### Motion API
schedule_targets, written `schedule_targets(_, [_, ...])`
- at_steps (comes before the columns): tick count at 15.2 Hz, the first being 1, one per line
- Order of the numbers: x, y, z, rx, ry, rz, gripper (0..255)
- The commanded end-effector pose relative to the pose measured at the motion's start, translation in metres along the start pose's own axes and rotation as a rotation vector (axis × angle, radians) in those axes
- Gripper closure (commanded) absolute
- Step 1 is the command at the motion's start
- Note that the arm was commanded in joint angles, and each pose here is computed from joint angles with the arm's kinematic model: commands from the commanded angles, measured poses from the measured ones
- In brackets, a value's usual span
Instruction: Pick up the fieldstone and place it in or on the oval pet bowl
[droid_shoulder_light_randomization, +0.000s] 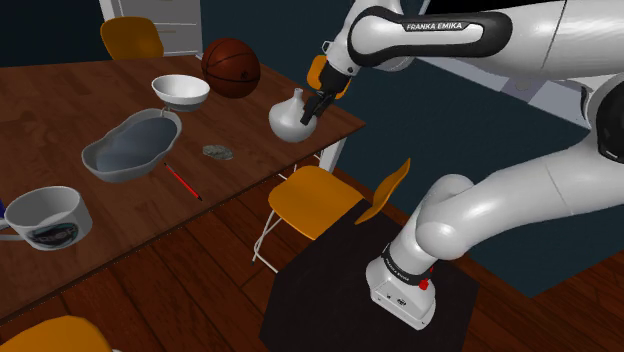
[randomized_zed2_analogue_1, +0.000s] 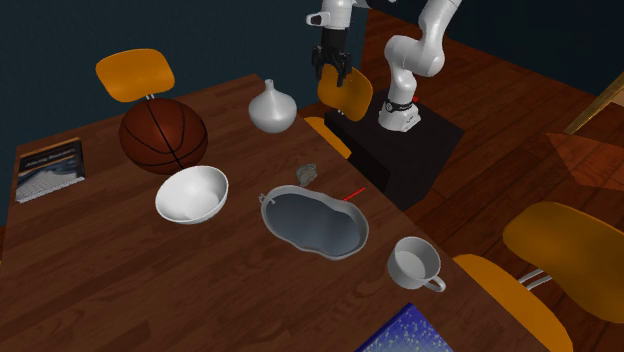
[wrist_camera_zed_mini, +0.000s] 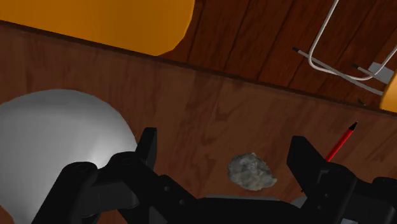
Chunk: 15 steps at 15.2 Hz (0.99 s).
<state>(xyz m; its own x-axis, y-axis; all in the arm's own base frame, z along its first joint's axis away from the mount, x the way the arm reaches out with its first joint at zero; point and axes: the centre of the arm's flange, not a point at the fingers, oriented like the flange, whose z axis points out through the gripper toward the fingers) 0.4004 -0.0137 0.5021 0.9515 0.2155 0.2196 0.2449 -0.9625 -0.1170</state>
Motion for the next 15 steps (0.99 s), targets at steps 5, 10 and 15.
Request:
schedule_targets(5, [0.039,-0.003,0.064,0.052,0.060,-0.127,0])
schedule_targets(10, [0.073,-0.011,0.115,0.097,0.107,-0.232,0])
schedule_targets(15, [0.109,-0.024,0.163,0.142,0.155,-0.337,0])
